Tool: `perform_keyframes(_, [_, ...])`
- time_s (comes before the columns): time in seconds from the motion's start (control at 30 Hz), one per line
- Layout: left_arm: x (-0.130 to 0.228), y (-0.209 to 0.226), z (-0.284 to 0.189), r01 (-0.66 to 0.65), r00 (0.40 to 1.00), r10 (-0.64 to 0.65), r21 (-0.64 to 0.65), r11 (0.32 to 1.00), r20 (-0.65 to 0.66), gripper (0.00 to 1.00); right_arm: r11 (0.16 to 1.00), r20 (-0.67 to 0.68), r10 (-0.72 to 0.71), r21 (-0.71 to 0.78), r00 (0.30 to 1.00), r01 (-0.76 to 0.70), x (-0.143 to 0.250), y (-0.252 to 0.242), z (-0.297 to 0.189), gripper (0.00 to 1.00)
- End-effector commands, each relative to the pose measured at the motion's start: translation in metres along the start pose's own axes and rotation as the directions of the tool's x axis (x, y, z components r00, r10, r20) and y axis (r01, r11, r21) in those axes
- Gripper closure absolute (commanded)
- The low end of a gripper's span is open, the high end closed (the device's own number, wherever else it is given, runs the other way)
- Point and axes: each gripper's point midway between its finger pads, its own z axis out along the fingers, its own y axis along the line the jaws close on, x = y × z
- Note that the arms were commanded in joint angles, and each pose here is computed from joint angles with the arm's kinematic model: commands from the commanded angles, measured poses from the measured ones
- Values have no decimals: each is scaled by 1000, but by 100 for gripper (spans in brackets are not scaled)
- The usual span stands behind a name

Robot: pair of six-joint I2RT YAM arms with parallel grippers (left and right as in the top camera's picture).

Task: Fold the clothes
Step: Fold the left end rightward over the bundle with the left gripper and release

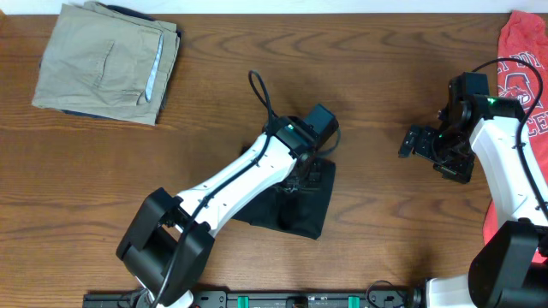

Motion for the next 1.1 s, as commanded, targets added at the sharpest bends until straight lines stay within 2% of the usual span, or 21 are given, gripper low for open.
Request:
perform_keyframes(0.0, [17, -15, 3, -47, 997, 51, 62, 997, -64, 69, 1000, 13, -15, -9, 1000, 15, -2, 3, -4, 1])
perform_keyframes(0.2, [36, -33, 7, -118, 989, 123, 66, 991, -78, 69, 1000, 13, -15, -9, 1000, 15, -2, 3, -4, 1])
perform_keyframes(0.33, [48, -42, 5, -175, 980, 180, 66, 982, -84, 76, 1000, 13, -15, -9, 1000, 15, -2, 3, -4, 1])
perform_keyframes(0.4, [44, -38, -3, -203, 976, 206, 54, 978, -67, 76, 1000, 13, -15, -9, 1000, 15, -2, 3, -4, 1])
perform_keyframes(0.5, [24, -18, -23, -161, 987, 161, -12, 987, -11, 76, 1000, 13, -15, -9, 1000, 15, -2, 3, -4, 1])
perform_keyframes(0.63, [-12, 29, -43, -41, 995, 50, -104, 994, 83, 76, 1000, 13, -15, -9, 1000, 15, -2, 3, -4, 1])
perform_keyframes(0.83, [-41, 88, -35, 122, 990, -113, -124, 985, 79, 76, 1000, 13, -15, -9, 1000, 15, -2, 3, -4, 1])
perform_keyframes(0.93, [-38, 92, -19, 107, 994, -106, -81, 991, 15, 77, 1000, 13, -15, -9, 1000, 15, -2, 3, -4, 1])
perform_keyframes(1.07, [-29, 71, 6, 66, 997, -64, 24, 998, -44, 80, 1000, 13, -15, -9, 1000, 15, -2, 3, -4, 1])
